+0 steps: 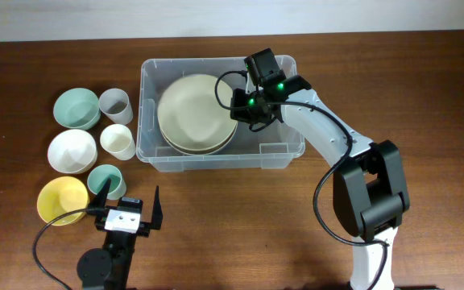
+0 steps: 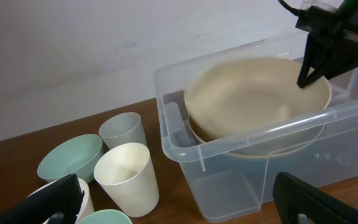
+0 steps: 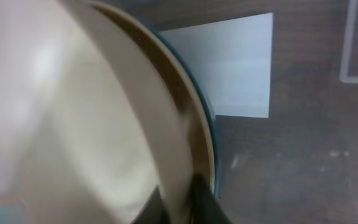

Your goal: Pack container

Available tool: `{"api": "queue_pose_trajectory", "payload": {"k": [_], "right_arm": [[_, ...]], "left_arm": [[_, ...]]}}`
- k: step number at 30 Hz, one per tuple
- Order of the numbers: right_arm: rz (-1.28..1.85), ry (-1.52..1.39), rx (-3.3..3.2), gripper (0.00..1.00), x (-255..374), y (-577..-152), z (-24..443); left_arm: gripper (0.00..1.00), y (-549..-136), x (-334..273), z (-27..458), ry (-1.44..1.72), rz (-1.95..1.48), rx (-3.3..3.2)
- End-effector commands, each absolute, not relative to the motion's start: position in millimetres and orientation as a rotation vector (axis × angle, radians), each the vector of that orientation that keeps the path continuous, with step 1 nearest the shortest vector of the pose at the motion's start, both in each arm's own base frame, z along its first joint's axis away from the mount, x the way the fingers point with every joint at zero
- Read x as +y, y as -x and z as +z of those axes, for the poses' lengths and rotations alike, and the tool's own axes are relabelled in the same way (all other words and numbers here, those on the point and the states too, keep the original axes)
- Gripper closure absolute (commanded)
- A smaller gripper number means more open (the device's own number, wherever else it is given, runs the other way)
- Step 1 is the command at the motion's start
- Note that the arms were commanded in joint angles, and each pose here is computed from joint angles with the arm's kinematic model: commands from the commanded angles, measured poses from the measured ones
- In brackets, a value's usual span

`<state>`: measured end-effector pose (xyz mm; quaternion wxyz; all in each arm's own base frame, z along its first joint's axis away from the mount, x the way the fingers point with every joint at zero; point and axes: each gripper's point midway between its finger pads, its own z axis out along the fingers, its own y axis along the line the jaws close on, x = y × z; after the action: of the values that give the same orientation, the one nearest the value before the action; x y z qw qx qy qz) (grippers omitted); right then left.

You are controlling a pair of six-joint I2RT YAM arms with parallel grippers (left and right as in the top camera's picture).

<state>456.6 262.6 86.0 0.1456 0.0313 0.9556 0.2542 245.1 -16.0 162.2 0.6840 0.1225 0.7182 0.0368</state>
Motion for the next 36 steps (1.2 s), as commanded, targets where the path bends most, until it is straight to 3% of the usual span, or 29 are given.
{"api": "queue_pose_trajectory", "payload": {"k": [1, 17, 19, 22, 26, 36], "right_arm": [[0.788, -0.074, 2.755, 0.96, 269.9, -454.3, 88.0], [0.819, -0.075, 2.76, 0.94, 272.9, -451.9, 88.8], [0.818, -0.076, 2.762, 0.89, 272.7, -451.6, 88.6], [0.815, -0.078, 2.769, 0.71, 272.2, -450.4, 87.8], [0.814, -0.079, 2.772, 0.57, 271.9, -449.8, 87.5], [0.807, -0.099, 2.762, 0.5, 264.8, -455.0, 89.2]], "left_arm": [[0.0, -245.2, -14.0, 160.4, -0.273, 0.096, 1.611], [0.0, -245.2, -14.0, 160.4, -0.273, 0.096, 1.611], [0.0, -245.2, -14.0, 160.4, -0.273, 0.096, 1.611], [0.0, -245.2, -14.0, 160.4, -0.273, 0.096, 1.611], [0.0, -245.2, -14.0, 160.4, -0.273, 0.096, 1.611], [0.0, -245.2, -14.0, 160.4, -0.273, 0.096, 1.611]]}}
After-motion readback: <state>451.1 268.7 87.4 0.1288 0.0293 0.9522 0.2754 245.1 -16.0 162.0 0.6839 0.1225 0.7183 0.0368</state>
